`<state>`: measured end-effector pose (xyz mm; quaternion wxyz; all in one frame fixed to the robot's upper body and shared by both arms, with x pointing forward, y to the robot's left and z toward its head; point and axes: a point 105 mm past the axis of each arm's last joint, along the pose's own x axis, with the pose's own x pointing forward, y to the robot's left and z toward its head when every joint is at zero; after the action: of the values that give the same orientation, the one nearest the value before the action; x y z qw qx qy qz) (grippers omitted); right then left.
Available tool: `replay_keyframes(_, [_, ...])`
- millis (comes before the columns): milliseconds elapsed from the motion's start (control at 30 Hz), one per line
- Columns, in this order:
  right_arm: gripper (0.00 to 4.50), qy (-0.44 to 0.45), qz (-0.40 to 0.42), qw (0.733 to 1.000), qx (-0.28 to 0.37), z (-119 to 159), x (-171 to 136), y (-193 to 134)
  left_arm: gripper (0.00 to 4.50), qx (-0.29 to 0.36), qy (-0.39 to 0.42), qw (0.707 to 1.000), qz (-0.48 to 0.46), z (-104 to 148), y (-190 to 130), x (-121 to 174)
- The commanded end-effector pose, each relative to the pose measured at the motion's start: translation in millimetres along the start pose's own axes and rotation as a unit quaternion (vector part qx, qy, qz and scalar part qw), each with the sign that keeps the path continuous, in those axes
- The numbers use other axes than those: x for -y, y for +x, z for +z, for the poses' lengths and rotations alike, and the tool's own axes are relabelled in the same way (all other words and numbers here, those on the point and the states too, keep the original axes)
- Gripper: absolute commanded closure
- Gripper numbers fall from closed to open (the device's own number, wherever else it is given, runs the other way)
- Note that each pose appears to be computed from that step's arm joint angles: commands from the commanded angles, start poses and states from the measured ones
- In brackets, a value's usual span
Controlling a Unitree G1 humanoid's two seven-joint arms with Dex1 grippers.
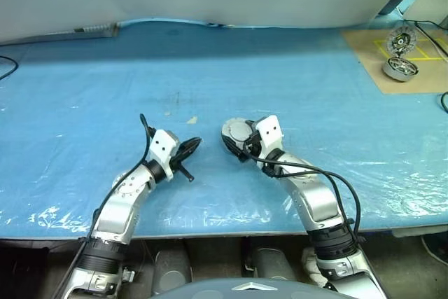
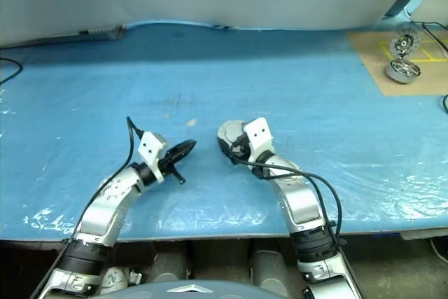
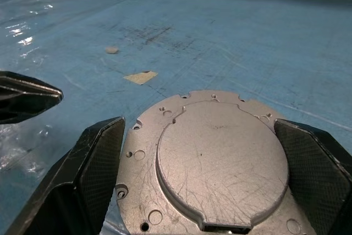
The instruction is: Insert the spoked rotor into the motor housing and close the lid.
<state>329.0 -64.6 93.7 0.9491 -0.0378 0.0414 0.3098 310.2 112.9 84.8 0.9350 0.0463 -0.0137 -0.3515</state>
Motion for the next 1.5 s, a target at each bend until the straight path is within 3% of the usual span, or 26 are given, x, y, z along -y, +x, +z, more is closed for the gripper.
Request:
replay_keyframes(33, [0.19, -0.013, -0.003, 1.0, 0.028, 15.7, 1.2, -0.5, 4.5, 0.023, 0.008, 1.0, 0.011, 10.3, -0.9, -4.7])
replay_keyframes(333, [0.19, -0.029, -0.002, 0.999, 0.034, 17.8, 0.4, -0.4, 4.5, 0.059, 0.024, 0.996, 0.064, 20.5, -1.7, -22.3])
replay_keyframes(1000, [0.19, -0.036, -0.006, 0.999, 0.021, 11.0, 2.1, -0.8, 4.5, 0.036, 0.015, 0.994, 0.103, 12.4, 1.5, -32.9])
replay_keyframes(1333, [0.19, -0.017, -0.014, 0.999, 0.024, 12.0, 4.5, -1.0, 4.5, 0.025, -0.034, 0.994, 0.1, 8.9, 0.6, -32.9])
replay_keyframes(1433, [0.0, -0.014, -0.017, 0.999, 0.025, 12.5, 6.5, -1.1, 3.94, 0.03, -0.045, 0.993, 0.106, 10.7, -1.7, -37.1])
replay_keyframes(1500, [0.0, -0.011, -0.016, 0.999, 0.026, 12.9, 7.2, -0.9, 3.28, 0.03, -0.037, 0.992, 0.113, 12.1, -2.2, -40.0])
